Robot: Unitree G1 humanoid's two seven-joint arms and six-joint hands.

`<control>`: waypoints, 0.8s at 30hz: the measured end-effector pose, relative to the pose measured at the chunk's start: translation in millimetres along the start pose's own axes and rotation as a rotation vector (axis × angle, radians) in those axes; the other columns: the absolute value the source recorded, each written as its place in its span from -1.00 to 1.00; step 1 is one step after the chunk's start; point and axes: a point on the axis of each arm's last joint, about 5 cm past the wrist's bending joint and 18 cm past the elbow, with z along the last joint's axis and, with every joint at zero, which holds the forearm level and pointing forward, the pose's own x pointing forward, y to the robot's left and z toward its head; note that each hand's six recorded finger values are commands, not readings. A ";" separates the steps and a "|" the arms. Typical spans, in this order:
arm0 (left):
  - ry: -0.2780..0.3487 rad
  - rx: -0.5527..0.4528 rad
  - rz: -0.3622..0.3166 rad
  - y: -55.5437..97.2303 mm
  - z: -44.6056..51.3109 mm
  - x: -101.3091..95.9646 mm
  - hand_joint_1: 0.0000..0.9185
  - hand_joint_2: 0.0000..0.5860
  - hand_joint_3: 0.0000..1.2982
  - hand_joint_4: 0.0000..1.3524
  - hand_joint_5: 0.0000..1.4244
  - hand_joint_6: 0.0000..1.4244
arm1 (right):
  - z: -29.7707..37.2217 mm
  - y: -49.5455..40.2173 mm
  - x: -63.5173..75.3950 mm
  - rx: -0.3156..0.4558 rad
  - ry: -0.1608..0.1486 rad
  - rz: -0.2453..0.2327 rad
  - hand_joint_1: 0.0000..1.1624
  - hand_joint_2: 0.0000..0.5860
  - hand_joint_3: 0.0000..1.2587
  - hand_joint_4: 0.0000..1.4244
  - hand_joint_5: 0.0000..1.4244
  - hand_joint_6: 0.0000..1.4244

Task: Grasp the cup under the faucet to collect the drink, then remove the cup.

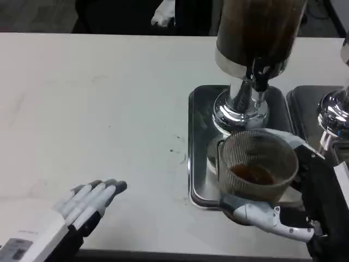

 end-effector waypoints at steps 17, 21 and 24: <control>-0.013 0.040 0.085 -5.0 4.2 -0.1 -1.00 -0.50 -1.00 -1.00 -1.00 -1.00 | 3.1 -6.2 -11.8 -0.008 0.025 0.024 0.98 -0.61 0.42 0.31 0.28 0.76; -0.041 0.051 0.120 -4.1 9.3 4.7 -1.00 -0.50 -1.00 -1.00 -1.00 -1.00 | 3.0 -7.0 -11.8 -0.003 0.025 0.019 0.98 -0.61 0.42 0.31 0.28 0.76; -0.041 0.062 0.115 -5.4 10.7 5.7 -1.00 -0.50 -1.00 -1.00 -1.00 -1.00 | 3.0 -7.1 -11.8 0.003 0.025 0.018 0.98 -0.61 0.42 0.31 0.28 0.76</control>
